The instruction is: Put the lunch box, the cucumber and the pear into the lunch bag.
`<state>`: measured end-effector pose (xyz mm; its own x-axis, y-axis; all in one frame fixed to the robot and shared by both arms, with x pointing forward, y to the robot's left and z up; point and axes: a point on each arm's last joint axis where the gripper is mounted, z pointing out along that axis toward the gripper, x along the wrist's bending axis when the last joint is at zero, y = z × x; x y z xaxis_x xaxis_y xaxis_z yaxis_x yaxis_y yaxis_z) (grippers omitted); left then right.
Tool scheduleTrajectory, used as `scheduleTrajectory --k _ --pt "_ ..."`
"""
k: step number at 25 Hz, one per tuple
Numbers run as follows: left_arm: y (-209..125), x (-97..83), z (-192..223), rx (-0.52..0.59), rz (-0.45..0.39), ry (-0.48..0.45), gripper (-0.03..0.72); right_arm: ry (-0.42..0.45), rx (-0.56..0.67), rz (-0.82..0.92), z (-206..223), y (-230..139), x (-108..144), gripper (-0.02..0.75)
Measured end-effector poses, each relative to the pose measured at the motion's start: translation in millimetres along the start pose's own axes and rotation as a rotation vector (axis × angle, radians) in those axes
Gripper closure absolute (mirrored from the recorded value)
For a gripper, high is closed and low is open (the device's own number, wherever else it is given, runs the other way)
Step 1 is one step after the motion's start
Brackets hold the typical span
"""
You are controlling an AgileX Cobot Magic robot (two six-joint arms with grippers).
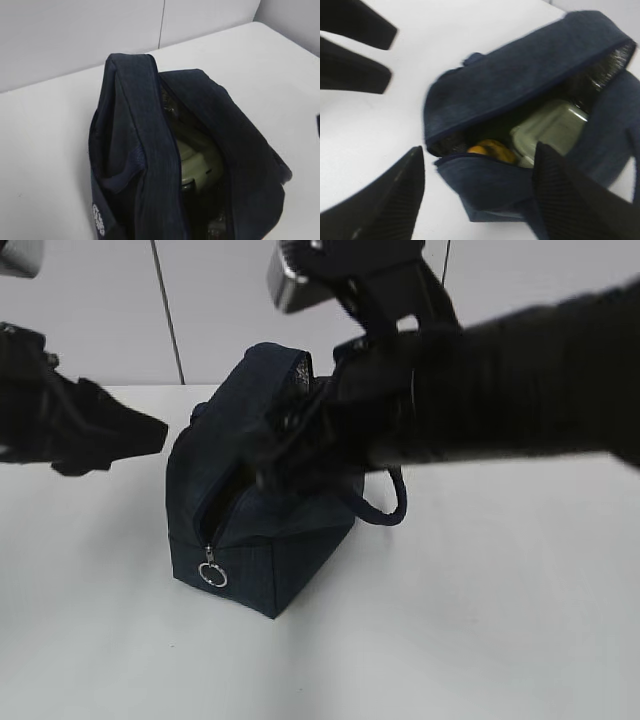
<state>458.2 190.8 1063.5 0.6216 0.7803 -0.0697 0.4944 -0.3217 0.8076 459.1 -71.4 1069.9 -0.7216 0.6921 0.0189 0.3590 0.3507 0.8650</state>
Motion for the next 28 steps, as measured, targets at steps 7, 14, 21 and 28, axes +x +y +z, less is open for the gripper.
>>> scheduleTrajectory --k 7,14,21,28 --pt "-50.7 -5.7 -15.8 -0.055 0.012 0.074 0.337 0.050 -0.104 -0.002 7.4 -61.5 26.3 0.257" --pt "-65.8 -7.2 -37.4 -0.173 -0.014 0.166 0.337 0.061 -0.047 0.036 48.6 -97.8 28.2 0.293" --pt "-66.2 -12.0 -43.9 -0.183 0.016 0.140 0.342 0.114 -0.005 0.051 88.3 -133.0 34.1 0.298" --pt "-68.2 -12.4 -43.2 -0.175 0.016 0.135 0.353 0.120 -0.004 0.056 117.6 -141.1 36.2 0.302"
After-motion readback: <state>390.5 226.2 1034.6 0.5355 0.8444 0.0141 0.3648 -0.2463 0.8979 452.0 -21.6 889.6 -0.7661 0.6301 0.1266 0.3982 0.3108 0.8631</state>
